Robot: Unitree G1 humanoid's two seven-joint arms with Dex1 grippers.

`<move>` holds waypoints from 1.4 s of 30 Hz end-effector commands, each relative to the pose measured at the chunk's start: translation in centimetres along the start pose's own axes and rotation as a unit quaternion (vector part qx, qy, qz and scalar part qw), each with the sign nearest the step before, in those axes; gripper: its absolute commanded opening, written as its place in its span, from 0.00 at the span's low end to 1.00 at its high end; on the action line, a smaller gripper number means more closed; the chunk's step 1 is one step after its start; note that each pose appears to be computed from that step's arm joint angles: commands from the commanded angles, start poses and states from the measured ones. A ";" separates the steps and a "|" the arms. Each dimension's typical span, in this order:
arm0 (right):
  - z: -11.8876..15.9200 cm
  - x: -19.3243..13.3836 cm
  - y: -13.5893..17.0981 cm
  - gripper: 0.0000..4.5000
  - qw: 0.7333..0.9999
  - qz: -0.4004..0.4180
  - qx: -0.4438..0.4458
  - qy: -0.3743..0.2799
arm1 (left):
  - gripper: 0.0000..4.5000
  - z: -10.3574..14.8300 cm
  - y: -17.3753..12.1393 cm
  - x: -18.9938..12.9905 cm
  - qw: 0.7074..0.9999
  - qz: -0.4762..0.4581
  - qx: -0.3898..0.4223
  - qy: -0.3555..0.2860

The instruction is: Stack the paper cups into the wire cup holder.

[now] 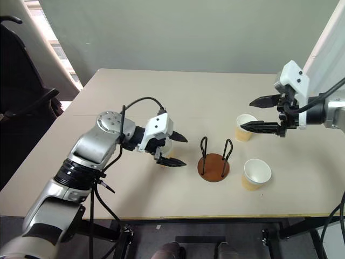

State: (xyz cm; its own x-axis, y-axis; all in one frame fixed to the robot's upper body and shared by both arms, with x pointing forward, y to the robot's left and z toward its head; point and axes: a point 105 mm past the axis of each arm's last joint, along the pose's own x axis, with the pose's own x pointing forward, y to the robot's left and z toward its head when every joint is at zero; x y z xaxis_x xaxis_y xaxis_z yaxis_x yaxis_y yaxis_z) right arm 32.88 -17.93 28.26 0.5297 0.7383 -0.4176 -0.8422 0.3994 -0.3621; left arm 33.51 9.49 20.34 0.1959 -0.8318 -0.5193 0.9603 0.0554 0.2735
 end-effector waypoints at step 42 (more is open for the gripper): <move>-0.6 5.5 -4.0 0.02 0.967 0.054 -0.190 0.162 | 1.00 2.3 0.4 -6.9 0.991 0.078 -0.016 -0.111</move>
State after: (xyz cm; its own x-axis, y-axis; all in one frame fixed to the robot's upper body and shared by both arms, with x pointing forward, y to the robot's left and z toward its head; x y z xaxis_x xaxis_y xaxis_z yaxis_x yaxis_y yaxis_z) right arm 40.47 -16.71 23.84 0.4756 0.4718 -0.7424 -0.8632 0.0880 -0.4971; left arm 32.29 13.31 24.92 0.2774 -0.9102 -0.3076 0.9406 0.1920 0.2801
